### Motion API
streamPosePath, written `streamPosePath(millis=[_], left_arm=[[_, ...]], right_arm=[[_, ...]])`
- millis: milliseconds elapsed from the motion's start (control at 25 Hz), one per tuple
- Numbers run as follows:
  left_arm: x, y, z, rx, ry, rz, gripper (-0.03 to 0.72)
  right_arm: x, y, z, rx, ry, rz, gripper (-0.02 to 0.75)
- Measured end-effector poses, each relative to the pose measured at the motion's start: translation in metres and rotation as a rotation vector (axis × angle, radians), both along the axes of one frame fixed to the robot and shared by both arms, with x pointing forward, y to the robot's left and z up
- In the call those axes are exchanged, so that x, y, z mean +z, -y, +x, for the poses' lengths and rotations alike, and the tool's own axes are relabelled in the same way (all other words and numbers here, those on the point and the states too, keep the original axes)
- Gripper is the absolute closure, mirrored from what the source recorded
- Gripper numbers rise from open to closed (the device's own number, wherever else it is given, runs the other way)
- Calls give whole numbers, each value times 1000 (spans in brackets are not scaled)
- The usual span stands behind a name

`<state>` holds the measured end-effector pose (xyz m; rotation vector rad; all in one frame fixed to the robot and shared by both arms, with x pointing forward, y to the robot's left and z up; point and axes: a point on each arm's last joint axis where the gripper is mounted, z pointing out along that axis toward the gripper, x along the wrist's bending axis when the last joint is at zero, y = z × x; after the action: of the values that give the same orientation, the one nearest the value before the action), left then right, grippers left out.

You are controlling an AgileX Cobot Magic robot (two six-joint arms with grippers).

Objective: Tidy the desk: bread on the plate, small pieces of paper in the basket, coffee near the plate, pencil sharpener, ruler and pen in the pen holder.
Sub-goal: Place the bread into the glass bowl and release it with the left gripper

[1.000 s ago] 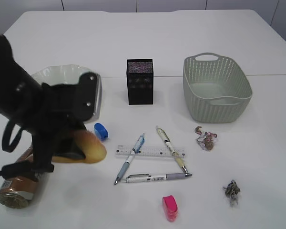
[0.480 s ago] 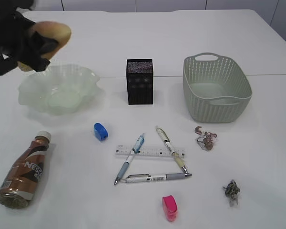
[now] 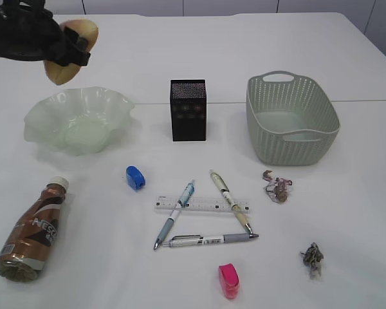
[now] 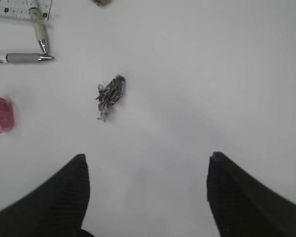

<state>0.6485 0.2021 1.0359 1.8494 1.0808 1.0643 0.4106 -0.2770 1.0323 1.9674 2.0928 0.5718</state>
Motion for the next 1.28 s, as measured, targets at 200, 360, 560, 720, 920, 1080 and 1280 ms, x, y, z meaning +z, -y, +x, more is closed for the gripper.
streamPosePath(millis=[200, 360, 560, 720, 920, 1080, 1280], left_arm=[[-31, -2, 29, 33, -80, -51, 329], [-64, -10, 40, 56, -162, -53, 329], [-91, -18, 45, 75, -224, -45, 329], [-95, -19, 46, 83, -223, -41, 326], [-96, -19, 46, 83, -225, -40, 237], [-97, -18, 45, 70, -245, -45, 202], [-97, -18, 45, 70, -245, -45, 190]], right_arm=[[-1, 0, 1, 0, -2, 0, 192], [-5, 0, 4, 0, -25, -2, 192], [-7, 0, 5, 0, -38, -3, 192], [-7, 0, 5, 0, -38, -3, 192], [-7, 0, 5, 0, -38, -3, 192], [-7, 0, 5, 0, -39, -3, 192], [-7, 0, 5, 0, -41, -3, 192]])
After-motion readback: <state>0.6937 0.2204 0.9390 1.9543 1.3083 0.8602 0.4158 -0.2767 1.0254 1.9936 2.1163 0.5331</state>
